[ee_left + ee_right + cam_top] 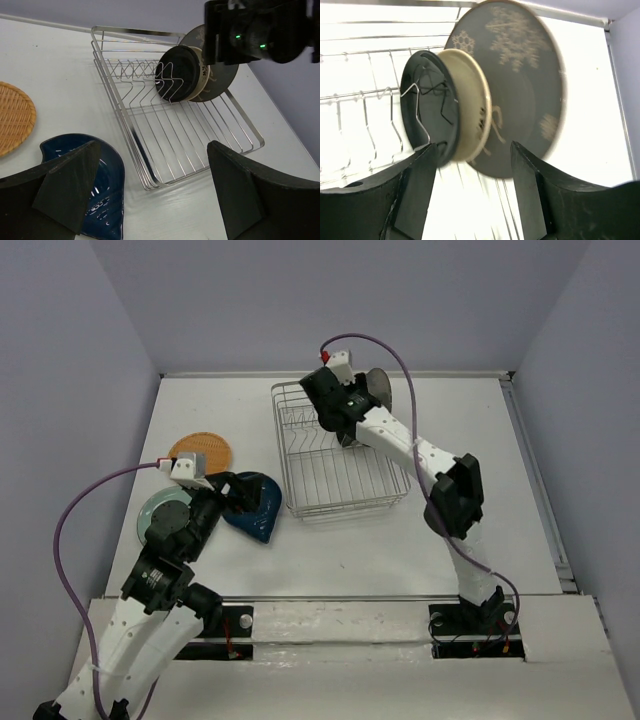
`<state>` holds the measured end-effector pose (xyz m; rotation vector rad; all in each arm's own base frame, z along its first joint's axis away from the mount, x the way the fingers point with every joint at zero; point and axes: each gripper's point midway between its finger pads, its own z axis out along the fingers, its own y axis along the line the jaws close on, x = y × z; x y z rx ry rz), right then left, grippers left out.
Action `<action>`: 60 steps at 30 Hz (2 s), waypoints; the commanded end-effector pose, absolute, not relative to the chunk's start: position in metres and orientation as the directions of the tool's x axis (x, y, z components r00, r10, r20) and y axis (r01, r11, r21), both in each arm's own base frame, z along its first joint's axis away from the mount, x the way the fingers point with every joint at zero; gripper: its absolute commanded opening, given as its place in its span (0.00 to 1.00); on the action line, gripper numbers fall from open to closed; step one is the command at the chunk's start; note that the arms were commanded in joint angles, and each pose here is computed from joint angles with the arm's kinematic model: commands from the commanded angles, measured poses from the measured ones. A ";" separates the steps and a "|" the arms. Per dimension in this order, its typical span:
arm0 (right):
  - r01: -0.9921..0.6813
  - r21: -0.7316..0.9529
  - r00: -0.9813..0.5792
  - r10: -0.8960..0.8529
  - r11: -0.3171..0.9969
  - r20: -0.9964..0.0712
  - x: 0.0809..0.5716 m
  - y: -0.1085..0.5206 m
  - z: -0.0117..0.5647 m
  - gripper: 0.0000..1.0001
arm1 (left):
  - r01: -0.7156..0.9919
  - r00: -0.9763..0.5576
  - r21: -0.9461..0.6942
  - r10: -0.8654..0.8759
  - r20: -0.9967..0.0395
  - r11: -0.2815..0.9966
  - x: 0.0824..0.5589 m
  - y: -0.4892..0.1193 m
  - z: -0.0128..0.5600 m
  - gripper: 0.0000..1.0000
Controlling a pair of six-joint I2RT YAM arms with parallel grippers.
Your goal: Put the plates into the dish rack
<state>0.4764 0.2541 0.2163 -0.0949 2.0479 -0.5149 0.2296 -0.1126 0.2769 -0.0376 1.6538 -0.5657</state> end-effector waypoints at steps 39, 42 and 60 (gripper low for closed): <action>-0.210 0.851 -0.512 0.687 0.481 -0.515 0.183 0.496 0.108 0.59 | 0.239 -0.030 -0.415 -0.421 -0.907 0.878 0.232 -0.088 0.316 0.99; -0.192 0.853 -0.516 0.689 0.486 -0.509 0.189 0.504 0.096 0.59 | 0.246 -0.033 -0.415 -0.420 -0.907 0.876 0.232 -0.090 0.316 0.99; -0.152 0.777 -0.468 0.648 0.611 -0.601 0.189 0.477 0.082 0.49 | 0.257 -0.046 -0.413 -0.416 -0.908 0.874 0.233 -0.093 0.314 0.99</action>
